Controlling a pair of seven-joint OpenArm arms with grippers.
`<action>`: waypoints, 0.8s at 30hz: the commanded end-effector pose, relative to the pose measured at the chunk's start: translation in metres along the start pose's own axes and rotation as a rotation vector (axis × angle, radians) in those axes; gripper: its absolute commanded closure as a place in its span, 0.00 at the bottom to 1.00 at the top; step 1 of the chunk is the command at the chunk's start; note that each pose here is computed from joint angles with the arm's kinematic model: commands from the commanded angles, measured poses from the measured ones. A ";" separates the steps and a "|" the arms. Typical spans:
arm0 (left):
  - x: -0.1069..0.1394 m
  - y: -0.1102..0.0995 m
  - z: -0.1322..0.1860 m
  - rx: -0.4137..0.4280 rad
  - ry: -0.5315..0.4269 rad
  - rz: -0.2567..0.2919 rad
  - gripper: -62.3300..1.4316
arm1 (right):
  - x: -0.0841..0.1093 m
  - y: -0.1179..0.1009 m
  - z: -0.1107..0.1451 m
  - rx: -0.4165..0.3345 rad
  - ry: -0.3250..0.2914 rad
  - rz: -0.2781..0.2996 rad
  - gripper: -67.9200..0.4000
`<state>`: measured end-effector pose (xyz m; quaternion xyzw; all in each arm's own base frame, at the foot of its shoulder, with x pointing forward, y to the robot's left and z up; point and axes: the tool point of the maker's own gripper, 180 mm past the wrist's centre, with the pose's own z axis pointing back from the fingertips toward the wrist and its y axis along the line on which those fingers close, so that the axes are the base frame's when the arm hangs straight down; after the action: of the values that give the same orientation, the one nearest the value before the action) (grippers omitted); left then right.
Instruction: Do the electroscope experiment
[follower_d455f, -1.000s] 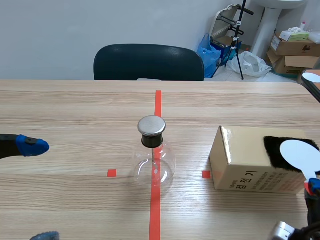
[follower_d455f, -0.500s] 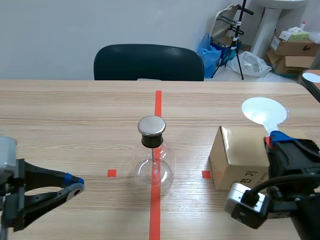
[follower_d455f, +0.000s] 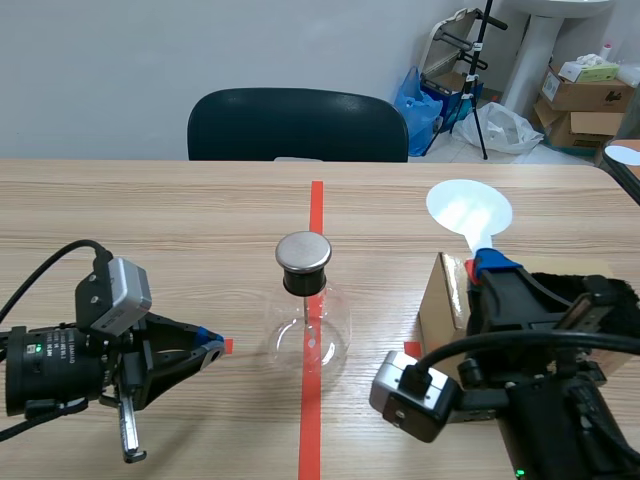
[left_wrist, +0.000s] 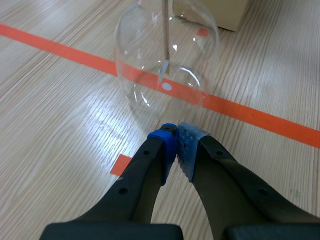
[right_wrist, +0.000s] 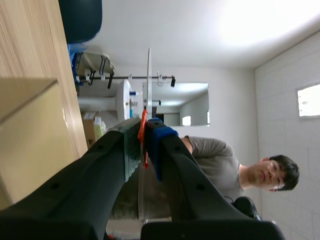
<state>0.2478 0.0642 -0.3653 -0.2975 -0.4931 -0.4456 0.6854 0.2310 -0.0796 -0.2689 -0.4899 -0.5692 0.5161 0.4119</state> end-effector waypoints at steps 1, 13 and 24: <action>0.013 0.000 -0.003 0.000 -0.049 -0.003 0.93 | -0.003 -0.017 -0.006 -0.084 0.005 -0.009 0.98; 0.016 -0.002 -0.011 -0.005 -0.065 0.007 0.93 | 0.023 -0.009 -0.017 -0.030 -0.046 -0.029 0.98; 0.015 0.003 -0.013 0.024 -0.053 -0.008 0.93 | 0.032 0.002 -0.014 0.034 -0.065 -0.023 0.98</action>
<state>0.2521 0.0535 -0.3678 -0.2935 -0.5011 -0.4391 0.6856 0.2366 -0.0426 -0.2748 -0.4528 -0.5773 0.5390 0.4138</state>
